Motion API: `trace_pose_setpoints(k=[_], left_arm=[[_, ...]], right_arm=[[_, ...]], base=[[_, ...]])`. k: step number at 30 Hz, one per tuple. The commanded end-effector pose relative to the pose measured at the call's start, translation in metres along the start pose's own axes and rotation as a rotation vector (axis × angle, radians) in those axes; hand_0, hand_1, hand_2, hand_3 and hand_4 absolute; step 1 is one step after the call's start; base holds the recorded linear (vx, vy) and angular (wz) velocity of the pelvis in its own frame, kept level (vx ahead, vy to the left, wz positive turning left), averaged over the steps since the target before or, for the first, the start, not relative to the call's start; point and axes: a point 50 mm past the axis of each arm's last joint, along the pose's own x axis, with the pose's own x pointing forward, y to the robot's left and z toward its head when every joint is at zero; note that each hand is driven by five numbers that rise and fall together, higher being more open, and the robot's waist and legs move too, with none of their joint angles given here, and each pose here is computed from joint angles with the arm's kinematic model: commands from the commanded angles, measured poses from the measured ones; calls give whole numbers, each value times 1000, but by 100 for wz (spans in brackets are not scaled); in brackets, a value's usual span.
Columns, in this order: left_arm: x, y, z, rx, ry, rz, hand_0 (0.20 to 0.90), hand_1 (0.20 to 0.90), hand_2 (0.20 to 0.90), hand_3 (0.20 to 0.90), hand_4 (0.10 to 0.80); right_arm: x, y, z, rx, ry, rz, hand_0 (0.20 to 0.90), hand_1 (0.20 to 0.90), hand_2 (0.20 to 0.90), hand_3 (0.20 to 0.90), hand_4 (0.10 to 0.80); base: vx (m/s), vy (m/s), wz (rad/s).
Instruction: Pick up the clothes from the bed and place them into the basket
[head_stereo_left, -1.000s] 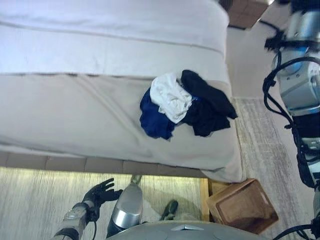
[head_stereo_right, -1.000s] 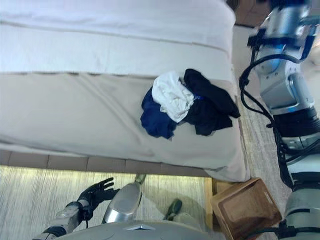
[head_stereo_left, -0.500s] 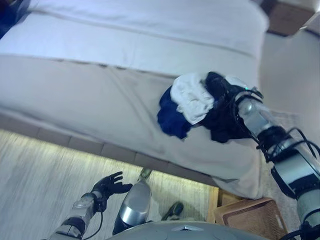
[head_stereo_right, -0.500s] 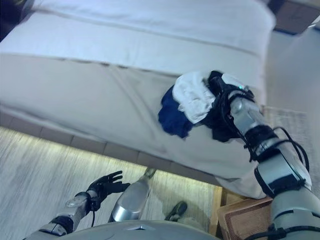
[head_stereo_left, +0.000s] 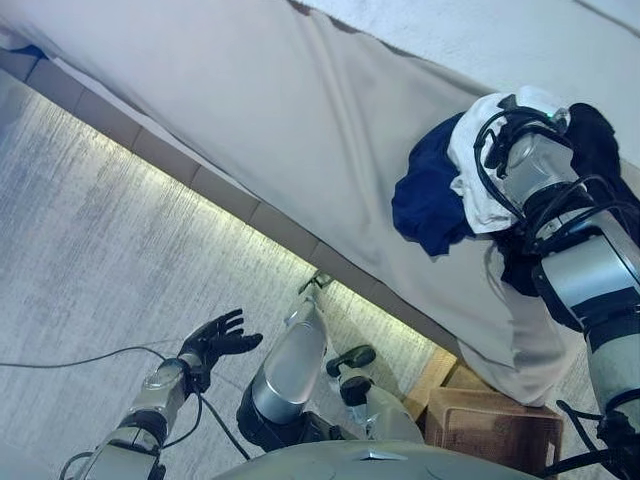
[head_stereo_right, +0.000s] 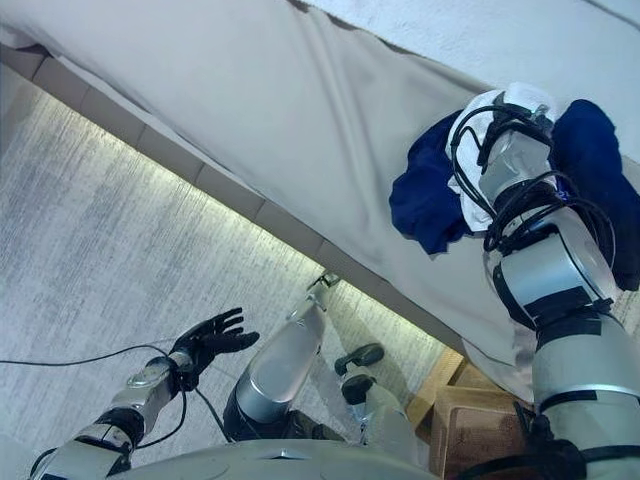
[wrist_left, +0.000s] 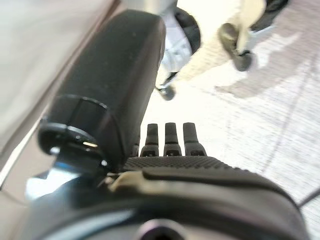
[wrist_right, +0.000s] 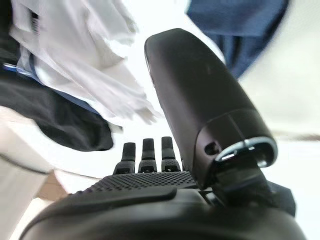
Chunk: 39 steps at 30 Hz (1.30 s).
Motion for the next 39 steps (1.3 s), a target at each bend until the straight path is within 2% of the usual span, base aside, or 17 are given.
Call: trace_pose_setpoints(k=[1,4,5,6,8,11,14,15,17,20,26,31,39], left_arm=[[-10,9,-2,11,-29,-28,900,900,900,900,800],[-7,4,4,7,-48,-51,900,900,900,900,800],[-6,1,7,2,-61,-61,900,900,900,900,800],[-5,0,8,0,-66,-67,900,900,900,900,800],[-3,-3,14,6,-79,-76,900,900,900,900,800],[-2,-2,19,18,-78,-68,900,900,900,900,800],[-3,3,18,27,-61,-40,900,900,900,900,800],[-3,3,18,27,-61,-40,900,900,900,900,800],[-5,9,13,35,-46,-16,900,900,900,900,800],[-16,23,-4,17,-21,40,900,900,900,900,800],[-31,36,-32,-21,47,121,900,900,900,900,800],[-40,36,-53,-7,130,136,900,900,900,900,800],[-52,25,-91,23,302,127,900,900,900,900,800]], right_arm=[[-1,-51,-23,-229,200,-142,900,900,900,900,800],[-3,-48,-23,-279,250,-126,900,900,900,900,800],[-3,-46,-24,-294,273,-102,655,655,655,615,515],[-3,-44,-25,-295,282,-87,655,655,655,615,515],[-3,-39,-27,-291,299,-31,300,300,300,200,100],[0,-36,-25,-251,236,-58,300,300,300,200,100],[-2,-49,-4,-71,64,-264,300,300,300,200,100],[-2,-48,-3,-69,64,-265,300,300,300,200,100],[-9,-68,18,30,-89,-437,300,300,300,200,100],[-37,-112,47,153,-338,-766,300,300,300,200,100],[-85,-144,46,326,-596,-1077,300,300,300,200,100],[-106,-149,17,386,-633,-1173,300,300,300,200,100],[-107,-136,-40,393,-564,-1163,300,300,300,200,100]], base=[[-13,37,4],[-8,46,-6],[-19,28,-13],[-27,17,-13],[-21,-17,-8],[-3,-36,0],[4,-51,-1],[10,-57,-7],[10,-53,-14],[3,-35,-26],[8,-18,-44],[79,-56,-50],[122,-75,-34]])
